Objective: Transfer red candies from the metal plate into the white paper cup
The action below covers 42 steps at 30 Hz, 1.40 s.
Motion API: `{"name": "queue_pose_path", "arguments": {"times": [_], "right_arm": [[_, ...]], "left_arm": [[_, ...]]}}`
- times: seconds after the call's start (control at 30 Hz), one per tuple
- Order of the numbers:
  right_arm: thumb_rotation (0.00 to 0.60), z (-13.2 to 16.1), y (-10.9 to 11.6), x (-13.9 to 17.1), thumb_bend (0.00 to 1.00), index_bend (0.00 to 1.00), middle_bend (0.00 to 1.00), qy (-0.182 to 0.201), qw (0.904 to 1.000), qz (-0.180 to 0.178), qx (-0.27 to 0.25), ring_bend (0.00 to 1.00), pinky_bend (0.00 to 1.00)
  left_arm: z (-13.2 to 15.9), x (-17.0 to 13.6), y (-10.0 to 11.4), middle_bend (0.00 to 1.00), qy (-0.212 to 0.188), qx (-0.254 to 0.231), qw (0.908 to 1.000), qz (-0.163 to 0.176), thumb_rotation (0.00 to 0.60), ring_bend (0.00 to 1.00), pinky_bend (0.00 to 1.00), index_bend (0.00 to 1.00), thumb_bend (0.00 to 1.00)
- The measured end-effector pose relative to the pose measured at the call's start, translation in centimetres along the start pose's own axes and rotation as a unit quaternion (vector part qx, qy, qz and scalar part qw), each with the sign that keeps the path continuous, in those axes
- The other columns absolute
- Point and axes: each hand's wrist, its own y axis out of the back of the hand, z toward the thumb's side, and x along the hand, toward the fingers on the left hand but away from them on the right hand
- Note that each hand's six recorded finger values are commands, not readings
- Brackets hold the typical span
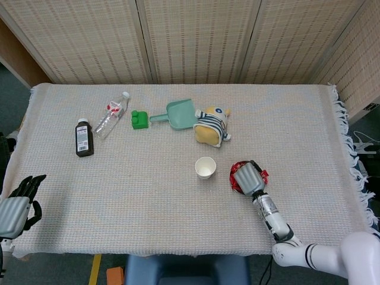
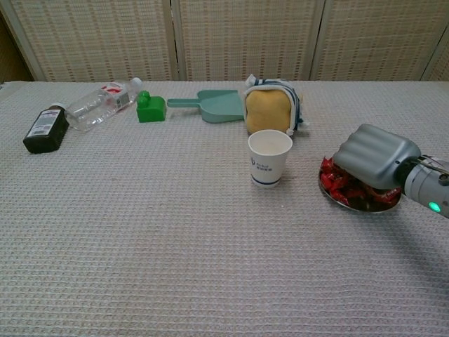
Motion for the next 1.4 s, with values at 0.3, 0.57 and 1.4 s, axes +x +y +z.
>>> {"name": "queue_pose_path", "arguments": {"times": [0.3, 0.57, 1.4], "right_arm": [[0.6, -1.4, 1.7, 0.3, 0.47, 0.88, 0.74, -0.015, 0.9984, -0.022, -0.05, 0.52, 0.63], [0.6, -2.8, 4.7, 0.5, 0.47, 0.88, 0.74, -0.027, 0.9931, -0.057, -0.099, 0.52, 0.63], [0.6, 1.1, 13.0, -2.0, 0.47, 0.7, 0.69, 0.022, 0.9779, -0.125, -0.166, 0.52, 0.63]], "left_arm": [[0.1, -0.1, 0.1, 0.07, -0.002, -0.001, 1.0, 0.002, 0.6, 0.02, 0.22, 0.01, 0.85], [0.2, -0.1, 0.0, 0.07, -0.003, 0.0, 1.0, 0.001, 0.6, 0.02, 0.22, 0.01, 0.85], [-0.2, -0.2, 0.5, 0.07, -0.003, -0.012, 0.9999, 0.006, 0.6, 0.02, 0.22, 0.01, 0.85]]}}
